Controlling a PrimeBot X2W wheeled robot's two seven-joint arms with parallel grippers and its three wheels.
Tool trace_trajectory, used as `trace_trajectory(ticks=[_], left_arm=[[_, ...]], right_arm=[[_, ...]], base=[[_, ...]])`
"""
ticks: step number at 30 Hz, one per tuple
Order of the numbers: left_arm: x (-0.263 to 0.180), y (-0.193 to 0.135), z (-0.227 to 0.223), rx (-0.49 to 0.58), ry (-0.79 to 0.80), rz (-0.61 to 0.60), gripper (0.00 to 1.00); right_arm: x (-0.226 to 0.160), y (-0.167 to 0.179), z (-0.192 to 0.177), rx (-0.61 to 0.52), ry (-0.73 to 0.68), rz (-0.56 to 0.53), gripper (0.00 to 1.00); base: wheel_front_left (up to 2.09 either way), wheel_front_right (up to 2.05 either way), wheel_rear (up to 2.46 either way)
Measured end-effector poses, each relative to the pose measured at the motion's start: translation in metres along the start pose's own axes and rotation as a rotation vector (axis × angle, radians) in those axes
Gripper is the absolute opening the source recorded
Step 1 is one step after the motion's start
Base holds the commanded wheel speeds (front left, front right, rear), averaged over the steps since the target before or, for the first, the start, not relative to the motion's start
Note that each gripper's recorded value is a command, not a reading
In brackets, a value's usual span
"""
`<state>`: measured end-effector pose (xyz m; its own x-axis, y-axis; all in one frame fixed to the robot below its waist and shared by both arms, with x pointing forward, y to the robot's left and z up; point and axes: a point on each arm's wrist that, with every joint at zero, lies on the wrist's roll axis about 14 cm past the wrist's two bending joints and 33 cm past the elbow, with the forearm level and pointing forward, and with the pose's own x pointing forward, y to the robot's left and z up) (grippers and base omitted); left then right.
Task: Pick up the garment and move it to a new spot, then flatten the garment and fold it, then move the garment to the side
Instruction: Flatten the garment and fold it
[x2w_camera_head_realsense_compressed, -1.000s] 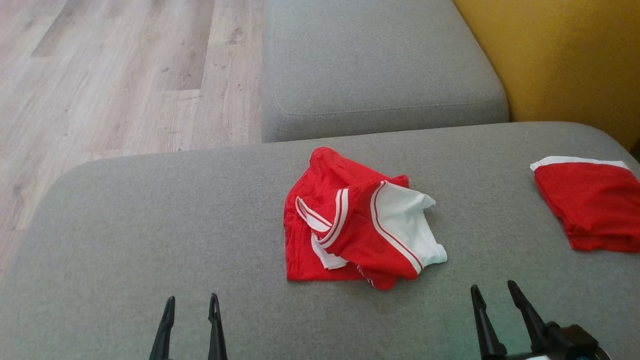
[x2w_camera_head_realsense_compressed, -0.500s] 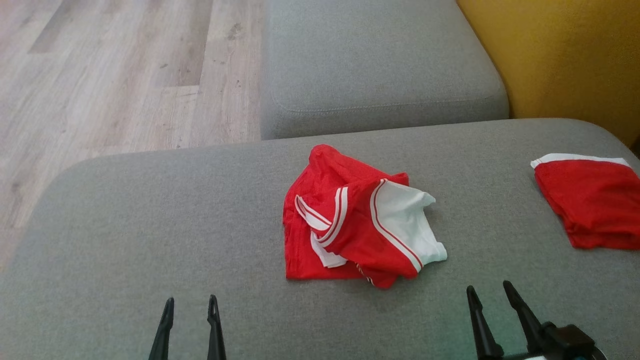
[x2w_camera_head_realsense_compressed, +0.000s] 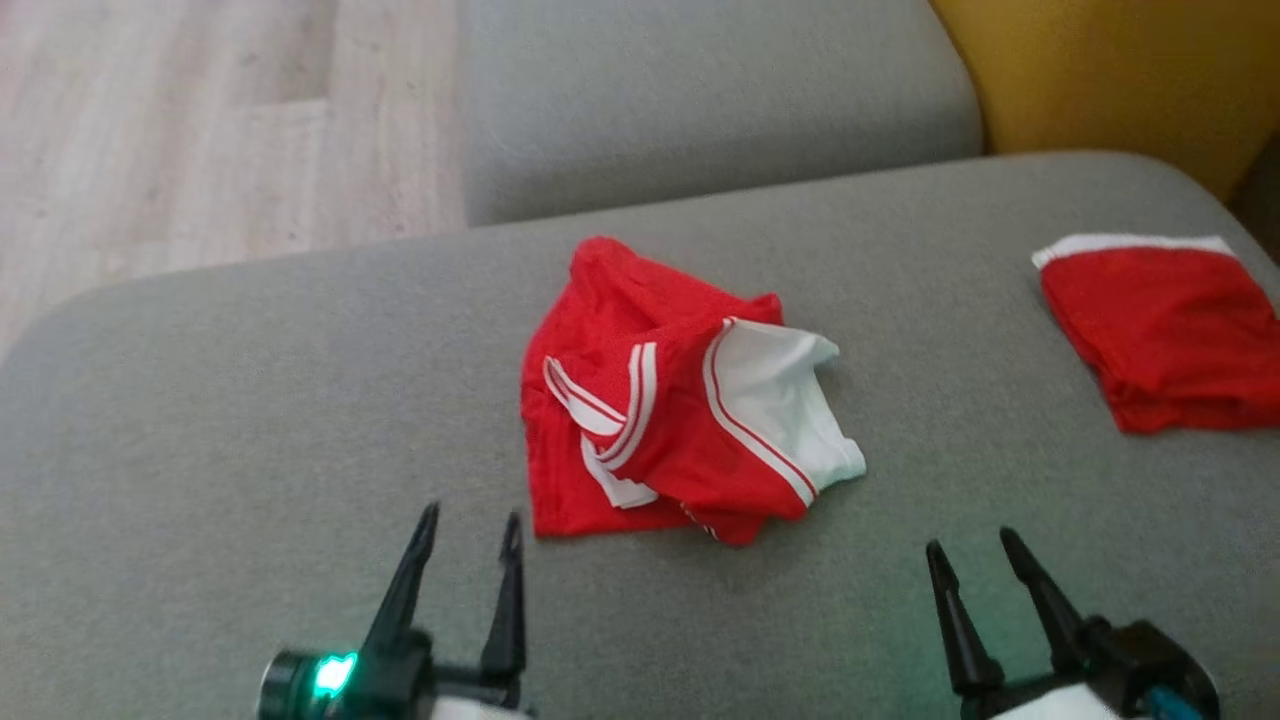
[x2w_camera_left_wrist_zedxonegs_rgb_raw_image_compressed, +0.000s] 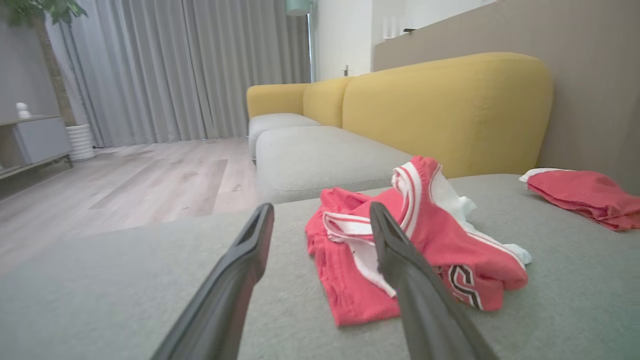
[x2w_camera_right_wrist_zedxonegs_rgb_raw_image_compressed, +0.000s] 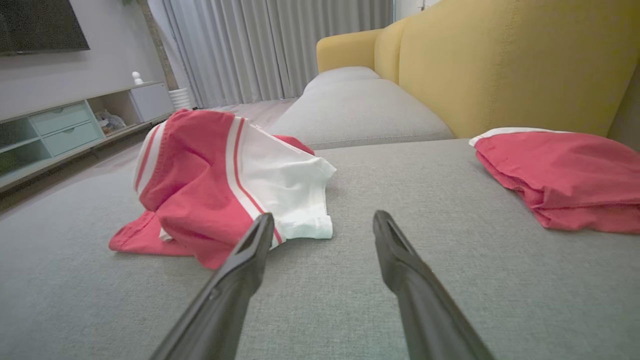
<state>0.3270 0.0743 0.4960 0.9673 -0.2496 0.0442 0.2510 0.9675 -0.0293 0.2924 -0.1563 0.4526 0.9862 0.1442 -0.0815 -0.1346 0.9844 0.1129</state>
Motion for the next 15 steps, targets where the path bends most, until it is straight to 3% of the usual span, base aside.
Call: trace_trajectory(ticks=[6,15], left_arm=[[0.048,-0.048,-0.003,0.009,0.007,-0.196,1.0],[0.115,-0.096,-0.017,0.051,0.077,-0.381,1.0]], right_arm=[[0.009,-0.014,0.001,-0.002,0.009,-0.035,1.0],[0.022,-0.031,-0.004,0.008,0.039,-0.087,1.0]], base=[[0.0,0.0,0.0],[0.0,0.0,0.0]])
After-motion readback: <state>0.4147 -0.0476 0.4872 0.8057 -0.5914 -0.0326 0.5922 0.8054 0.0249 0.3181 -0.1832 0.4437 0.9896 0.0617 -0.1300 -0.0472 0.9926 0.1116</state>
